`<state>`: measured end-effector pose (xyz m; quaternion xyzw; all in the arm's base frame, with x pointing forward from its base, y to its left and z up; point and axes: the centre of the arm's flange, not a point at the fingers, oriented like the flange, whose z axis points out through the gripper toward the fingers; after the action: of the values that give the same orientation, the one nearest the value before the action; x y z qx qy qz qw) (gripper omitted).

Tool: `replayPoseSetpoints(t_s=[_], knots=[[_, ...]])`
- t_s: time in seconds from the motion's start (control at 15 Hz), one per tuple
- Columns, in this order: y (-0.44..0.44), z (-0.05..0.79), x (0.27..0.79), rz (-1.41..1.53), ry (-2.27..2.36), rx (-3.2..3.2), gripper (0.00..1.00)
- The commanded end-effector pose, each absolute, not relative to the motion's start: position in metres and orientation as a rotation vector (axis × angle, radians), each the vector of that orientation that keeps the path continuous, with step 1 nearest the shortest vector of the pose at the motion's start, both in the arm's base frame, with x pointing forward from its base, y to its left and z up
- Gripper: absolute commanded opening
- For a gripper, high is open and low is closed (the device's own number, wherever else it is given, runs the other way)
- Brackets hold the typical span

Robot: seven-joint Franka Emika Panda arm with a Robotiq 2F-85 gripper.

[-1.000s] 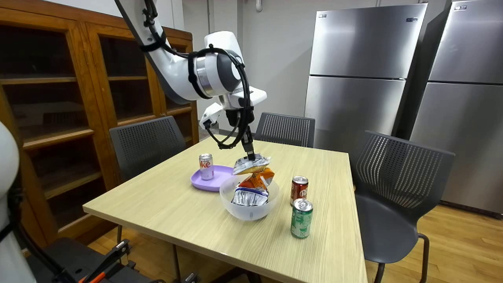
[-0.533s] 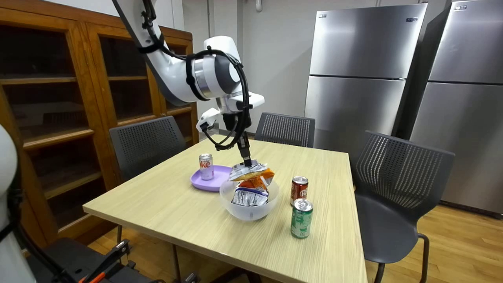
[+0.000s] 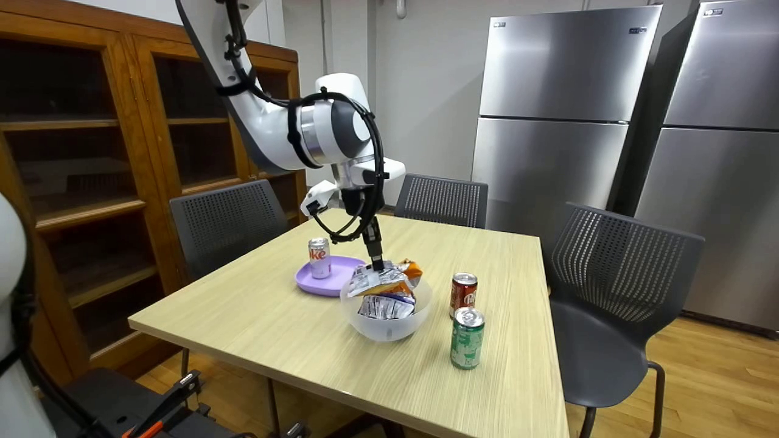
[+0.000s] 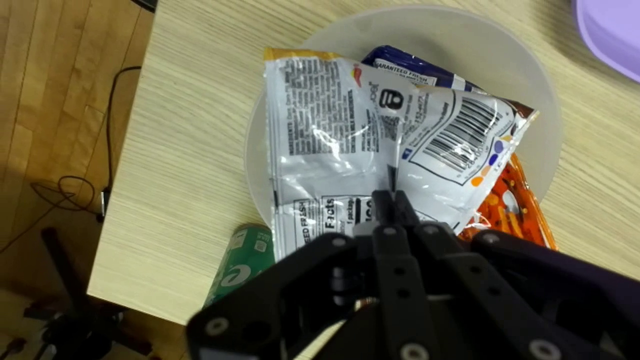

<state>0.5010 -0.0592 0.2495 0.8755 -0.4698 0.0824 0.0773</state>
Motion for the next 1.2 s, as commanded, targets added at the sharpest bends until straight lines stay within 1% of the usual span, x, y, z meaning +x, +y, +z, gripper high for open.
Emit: replayPoseSetpoints(t_s=[0.0,1.13], knots=[[-0.059,0.243,0.511,0.218,-1.383,2.631,0.00],[-0.063,0.217,0.525,0.162,-1.397,2.601,0.00]])
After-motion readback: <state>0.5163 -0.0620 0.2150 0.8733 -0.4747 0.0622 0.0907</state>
